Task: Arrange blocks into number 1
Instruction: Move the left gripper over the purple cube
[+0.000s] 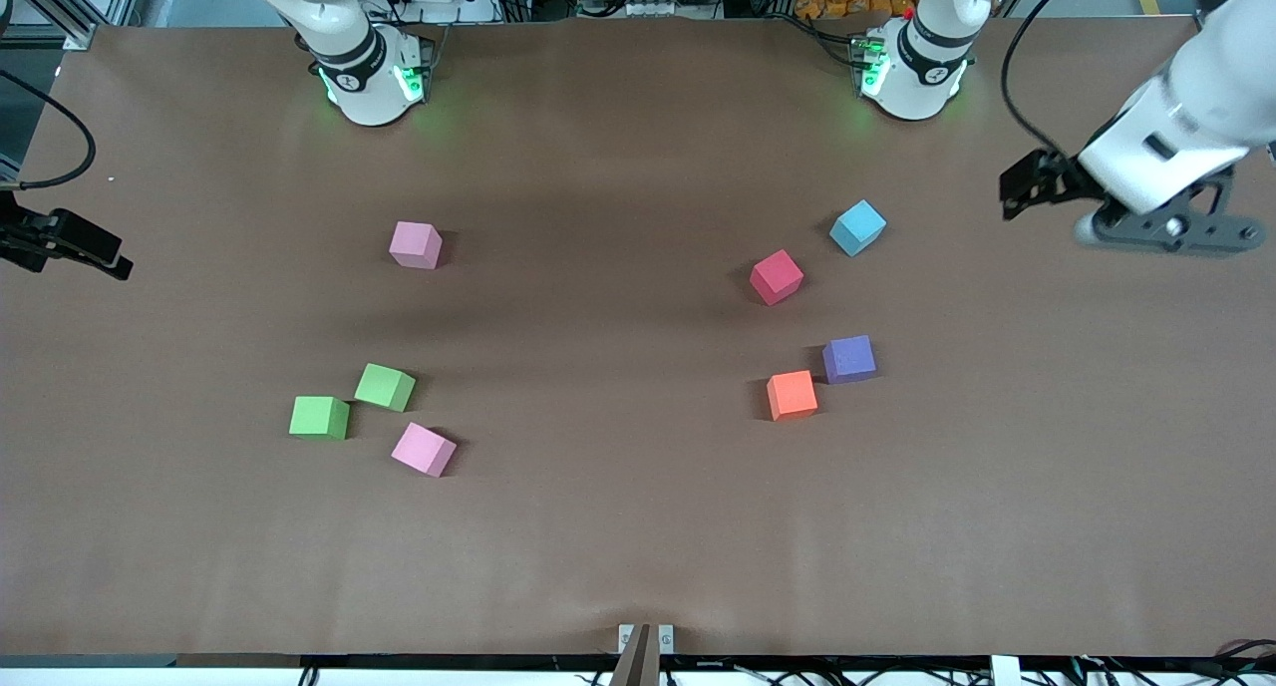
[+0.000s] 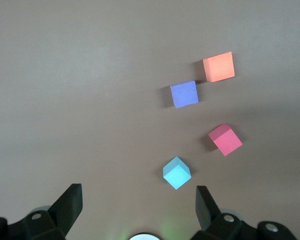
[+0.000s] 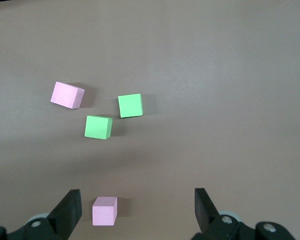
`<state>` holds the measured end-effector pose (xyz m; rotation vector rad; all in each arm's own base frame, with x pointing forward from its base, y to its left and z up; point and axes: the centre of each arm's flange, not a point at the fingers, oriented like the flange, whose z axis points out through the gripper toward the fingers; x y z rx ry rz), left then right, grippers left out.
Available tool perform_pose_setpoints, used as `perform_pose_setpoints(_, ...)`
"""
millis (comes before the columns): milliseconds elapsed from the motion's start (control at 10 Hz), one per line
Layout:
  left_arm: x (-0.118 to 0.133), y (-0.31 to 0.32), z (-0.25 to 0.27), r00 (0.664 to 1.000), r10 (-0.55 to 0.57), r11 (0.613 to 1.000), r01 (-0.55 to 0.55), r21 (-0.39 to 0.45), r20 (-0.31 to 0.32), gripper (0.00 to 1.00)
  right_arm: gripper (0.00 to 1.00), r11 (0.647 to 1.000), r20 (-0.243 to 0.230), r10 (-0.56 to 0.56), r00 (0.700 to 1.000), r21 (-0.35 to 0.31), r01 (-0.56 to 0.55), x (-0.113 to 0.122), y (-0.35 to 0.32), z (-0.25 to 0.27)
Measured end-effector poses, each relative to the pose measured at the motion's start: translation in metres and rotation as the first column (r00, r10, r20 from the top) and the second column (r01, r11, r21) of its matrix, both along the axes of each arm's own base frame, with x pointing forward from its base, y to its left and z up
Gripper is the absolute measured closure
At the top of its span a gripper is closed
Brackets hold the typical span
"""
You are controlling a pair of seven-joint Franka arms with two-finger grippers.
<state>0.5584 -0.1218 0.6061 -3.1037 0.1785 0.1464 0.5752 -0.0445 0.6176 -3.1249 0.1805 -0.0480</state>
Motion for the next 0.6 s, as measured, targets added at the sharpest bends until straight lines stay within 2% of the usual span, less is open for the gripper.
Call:
perform_pose_setpoints(200, 0.015, -0.032, -0.037, 1.000, 0.016, 1.000, -0.015, 0.005, -0.027, 0.00, 0.00, 1.000, 0.000, 0.000, 1.000, 0.000, 0.000, 0.000, 0.000, 0.000)
perform_pose_setpoints(600, 0.044, -0.092, -0.152, 0.993, 0.089, 0.996, -0.087, 0.026, -0.080, 0.00, 0.00, 1.000, 0.004, -0.002, 1.000, 0.000, 0.002, 0.000, -0.001, 0.002)
